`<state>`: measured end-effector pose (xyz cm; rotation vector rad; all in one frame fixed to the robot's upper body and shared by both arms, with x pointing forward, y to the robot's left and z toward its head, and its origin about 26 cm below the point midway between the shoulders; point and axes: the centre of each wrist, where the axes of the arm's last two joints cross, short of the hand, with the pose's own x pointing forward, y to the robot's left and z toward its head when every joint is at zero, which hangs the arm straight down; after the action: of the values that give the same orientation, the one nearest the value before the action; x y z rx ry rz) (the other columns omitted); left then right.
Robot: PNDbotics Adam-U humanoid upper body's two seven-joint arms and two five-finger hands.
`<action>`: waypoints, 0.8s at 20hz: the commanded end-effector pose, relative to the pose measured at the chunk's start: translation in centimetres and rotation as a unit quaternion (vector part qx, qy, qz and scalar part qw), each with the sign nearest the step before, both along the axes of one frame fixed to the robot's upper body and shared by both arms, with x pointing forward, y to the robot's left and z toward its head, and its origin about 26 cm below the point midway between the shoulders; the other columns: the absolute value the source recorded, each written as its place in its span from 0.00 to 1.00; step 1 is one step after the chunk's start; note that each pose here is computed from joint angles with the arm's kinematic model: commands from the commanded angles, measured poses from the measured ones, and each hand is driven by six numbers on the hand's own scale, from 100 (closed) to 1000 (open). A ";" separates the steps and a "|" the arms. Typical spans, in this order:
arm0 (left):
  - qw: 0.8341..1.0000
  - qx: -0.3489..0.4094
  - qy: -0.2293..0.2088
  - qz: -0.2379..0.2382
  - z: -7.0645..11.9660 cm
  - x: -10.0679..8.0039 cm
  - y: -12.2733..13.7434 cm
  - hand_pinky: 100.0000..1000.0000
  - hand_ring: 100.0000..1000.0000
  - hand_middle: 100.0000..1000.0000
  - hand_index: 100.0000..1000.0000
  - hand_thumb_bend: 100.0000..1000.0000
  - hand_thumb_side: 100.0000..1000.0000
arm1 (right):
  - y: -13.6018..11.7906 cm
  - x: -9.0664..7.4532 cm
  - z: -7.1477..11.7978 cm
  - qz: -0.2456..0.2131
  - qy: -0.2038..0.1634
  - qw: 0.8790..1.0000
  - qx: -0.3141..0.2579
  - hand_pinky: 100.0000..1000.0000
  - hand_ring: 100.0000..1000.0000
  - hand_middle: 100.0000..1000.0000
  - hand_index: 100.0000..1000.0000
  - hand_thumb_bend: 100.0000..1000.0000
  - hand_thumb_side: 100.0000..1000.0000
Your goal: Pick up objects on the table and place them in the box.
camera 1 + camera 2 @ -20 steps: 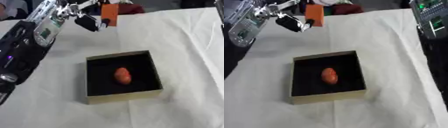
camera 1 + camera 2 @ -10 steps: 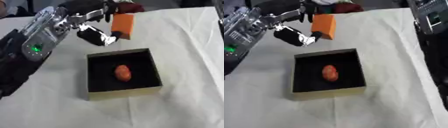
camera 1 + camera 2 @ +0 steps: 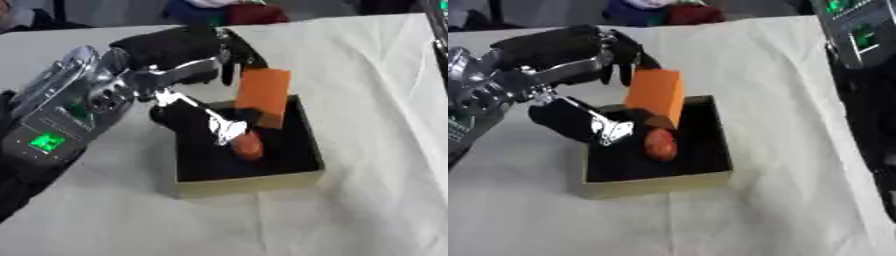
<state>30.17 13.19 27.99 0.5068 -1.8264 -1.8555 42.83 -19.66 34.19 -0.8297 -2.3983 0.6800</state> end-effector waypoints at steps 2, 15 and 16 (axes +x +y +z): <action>1.000 0.002 0.002 0.002 -0.8 0.3 -0.3 0.42 0.55 0.57 0.67 0.00 0.48 | -0.6 -0.6 1.3 -0.007 -0.021 1.000 -0.002 0.86 0.71 0.51 0.72 0.03 0.81; 0.998 0.053 -0.010 0.031 -5.2 3.4 -0.2 0.45 0.60 0.62 0.71 0.00 0.53 | -0.5 -0.9 1.3 0.001 -0.022 1.000 -0.009 0.86 0.71 0.51 0.72 0.03 0.82; 0.998 0.057 -0.012 0.030 -5.3 3.5 -0.2 0.45 0.61 0.63 0.72 0.00 0.54 | -0.5 -0.9 1.4 0.001 -0.022 1.000 -0.010 0.86 0.71 0.51 0.72 0.03 0.82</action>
<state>33.54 12.86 22.31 0.5889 -1.7000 -1.9170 42.52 -19.67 34.19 -0.8273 -2.4050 0.6920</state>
